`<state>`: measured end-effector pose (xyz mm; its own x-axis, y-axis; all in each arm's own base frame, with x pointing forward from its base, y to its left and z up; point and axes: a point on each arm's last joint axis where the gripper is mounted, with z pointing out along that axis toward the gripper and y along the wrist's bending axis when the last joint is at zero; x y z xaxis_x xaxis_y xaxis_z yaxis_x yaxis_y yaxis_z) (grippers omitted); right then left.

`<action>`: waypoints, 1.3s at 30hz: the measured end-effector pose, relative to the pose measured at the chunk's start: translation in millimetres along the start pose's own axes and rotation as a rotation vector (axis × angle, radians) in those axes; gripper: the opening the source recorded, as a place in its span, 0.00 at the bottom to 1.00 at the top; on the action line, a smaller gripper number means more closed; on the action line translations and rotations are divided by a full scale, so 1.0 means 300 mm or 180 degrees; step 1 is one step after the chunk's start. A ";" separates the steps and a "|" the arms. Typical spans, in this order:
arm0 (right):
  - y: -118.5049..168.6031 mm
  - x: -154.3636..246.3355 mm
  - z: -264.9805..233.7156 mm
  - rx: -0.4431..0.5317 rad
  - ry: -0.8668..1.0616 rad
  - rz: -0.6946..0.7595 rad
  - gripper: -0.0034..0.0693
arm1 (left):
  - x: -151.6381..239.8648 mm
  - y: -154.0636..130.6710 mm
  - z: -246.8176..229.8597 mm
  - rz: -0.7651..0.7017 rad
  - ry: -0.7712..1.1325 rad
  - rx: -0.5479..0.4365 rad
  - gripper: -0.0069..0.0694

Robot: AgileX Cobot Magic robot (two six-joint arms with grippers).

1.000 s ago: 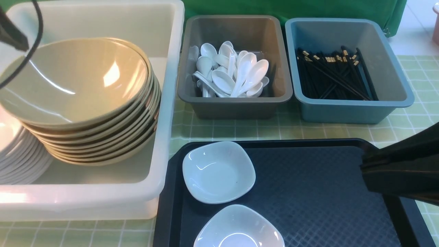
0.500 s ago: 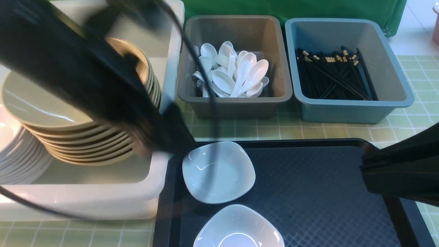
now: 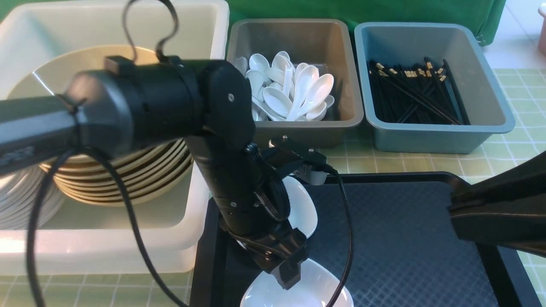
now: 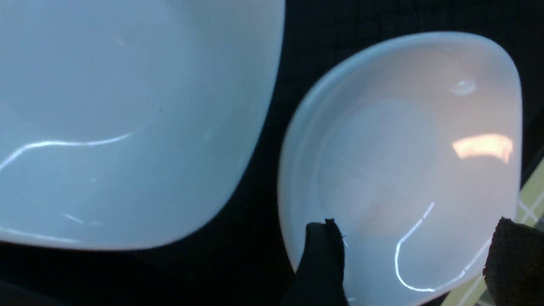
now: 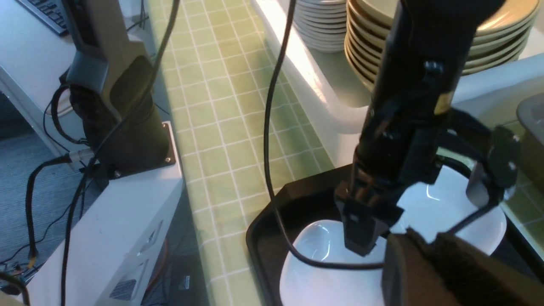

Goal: On green table put chopsticks spoon bowls plates into blue grey white boxes.
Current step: 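Grasp the small white bowl on the black tray by its rim with the left gripper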

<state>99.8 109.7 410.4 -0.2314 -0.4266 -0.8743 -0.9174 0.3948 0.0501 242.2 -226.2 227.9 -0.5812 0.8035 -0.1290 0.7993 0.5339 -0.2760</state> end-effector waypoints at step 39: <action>-0.002 -0.002 0.000 0.0023 -0.0025 0.0000 0.20 | -0.011 0.056 0.158 -0.0182 0.0480 0.0154 0.12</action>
<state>100.6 109.8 410.9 -0.2288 -0.4203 -0.8781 -0.9150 0.4008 0.0466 250.3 -232.6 178.5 -0.5930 0.8046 0.0315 0.7552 0.5693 -0.3249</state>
